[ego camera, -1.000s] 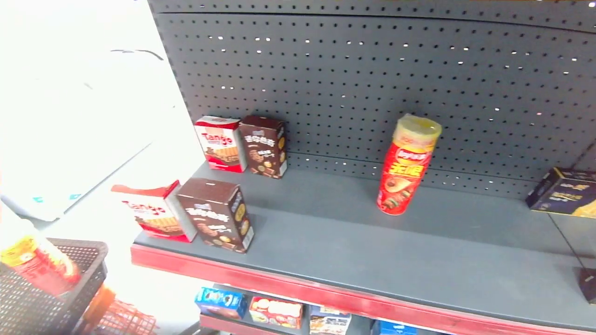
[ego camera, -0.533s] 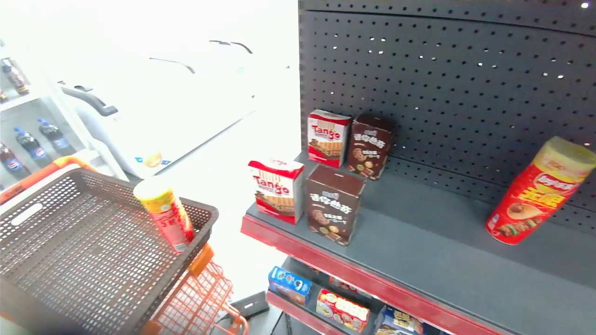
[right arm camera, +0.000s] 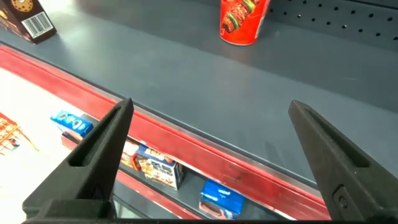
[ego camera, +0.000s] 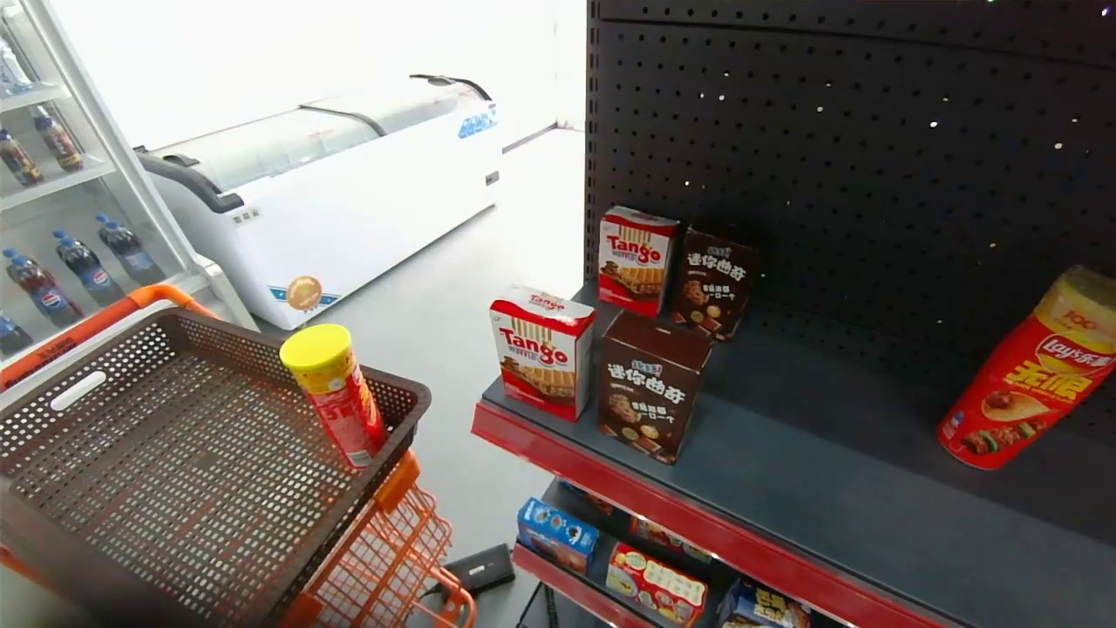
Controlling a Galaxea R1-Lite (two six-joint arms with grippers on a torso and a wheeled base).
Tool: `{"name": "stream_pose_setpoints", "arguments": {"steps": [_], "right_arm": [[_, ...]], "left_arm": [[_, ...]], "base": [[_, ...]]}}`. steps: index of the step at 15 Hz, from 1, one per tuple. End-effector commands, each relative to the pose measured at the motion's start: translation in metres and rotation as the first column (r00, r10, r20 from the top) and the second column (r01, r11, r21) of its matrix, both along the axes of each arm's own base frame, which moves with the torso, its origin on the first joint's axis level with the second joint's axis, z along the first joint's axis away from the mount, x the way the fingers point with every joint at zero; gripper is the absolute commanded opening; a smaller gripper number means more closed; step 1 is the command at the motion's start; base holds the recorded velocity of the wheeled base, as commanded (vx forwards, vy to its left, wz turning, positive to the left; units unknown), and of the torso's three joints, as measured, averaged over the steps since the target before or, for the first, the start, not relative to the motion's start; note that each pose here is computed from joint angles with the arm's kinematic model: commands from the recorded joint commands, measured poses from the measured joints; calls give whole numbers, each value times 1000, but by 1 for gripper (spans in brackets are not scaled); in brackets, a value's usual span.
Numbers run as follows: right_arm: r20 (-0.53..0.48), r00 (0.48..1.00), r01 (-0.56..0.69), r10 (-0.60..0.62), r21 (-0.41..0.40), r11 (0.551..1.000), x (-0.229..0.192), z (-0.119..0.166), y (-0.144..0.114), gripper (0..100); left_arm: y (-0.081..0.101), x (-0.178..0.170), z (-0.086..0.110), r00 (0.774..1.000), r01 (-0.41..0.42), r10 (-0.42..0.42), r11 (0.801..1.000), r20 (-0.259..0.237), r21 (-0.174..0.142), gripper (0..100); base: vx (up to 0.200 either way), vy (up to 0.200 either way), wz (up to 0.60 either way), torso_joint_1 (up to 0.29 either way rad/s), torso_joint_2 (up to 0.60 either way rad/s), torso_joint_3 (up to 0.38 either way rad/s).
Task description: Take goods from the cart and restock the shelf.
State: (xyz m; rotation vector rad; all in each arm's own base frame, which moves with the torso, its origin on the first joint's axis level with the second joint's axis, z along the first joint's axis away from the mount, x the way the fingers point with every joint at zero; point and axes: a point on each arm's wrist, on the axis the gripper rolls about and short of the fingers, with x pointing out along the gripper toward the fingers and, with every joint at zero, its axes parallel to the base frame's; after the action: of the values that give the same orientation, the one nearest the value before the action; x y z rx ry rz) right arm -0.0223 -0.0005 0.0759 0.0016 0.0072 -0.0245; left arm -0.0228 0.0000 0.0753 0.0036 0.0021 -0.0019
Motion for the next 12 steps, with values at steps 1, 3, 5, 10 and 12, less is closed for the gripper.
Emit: {"name": "stream_pose_setpoints", "arguments": {"steps": [1, 3, 5, 10, 12], "right_arm": [[0, 1000, 0, 0, 1, 1000, 0, 0, 0, 100], [1, 1000, 0, 0, 1, 1000, 0, 0, 0, 100], [1, 1000, 0, 0, 1, 1000, 0, 0, 0, 100], [0, 1000, 0, 0, 3, 1000, 0, 0, 0, 100], [0, 1000, 3, -3, 4, 1000, 0, 0, 0, 100]], "left_arm": [[0, 0, 0, 1000, 0, 0, 1000, 1, -2, 100], [0, 0, 0, 1000, 0, 0, 1000, 1, -1, 100], [0, 0, 0, 1000, 0, 0, 1000, 1, -1, 100], [0, 0, 0, 1000, 0, 0, 1000, 1, -1, 100], [0, 0, 1, 1000, 1, -1, 1000, 4, 1, 100]], "base": [[0, 0, 0, 0, 0, 0], [0, 0, -300, -1, 6, 1], [0, 0, -300, 6, -1, -1], [0, 0, 0, 0, 0, 0], [0, 0, 0, 0, 0, 0]]}}
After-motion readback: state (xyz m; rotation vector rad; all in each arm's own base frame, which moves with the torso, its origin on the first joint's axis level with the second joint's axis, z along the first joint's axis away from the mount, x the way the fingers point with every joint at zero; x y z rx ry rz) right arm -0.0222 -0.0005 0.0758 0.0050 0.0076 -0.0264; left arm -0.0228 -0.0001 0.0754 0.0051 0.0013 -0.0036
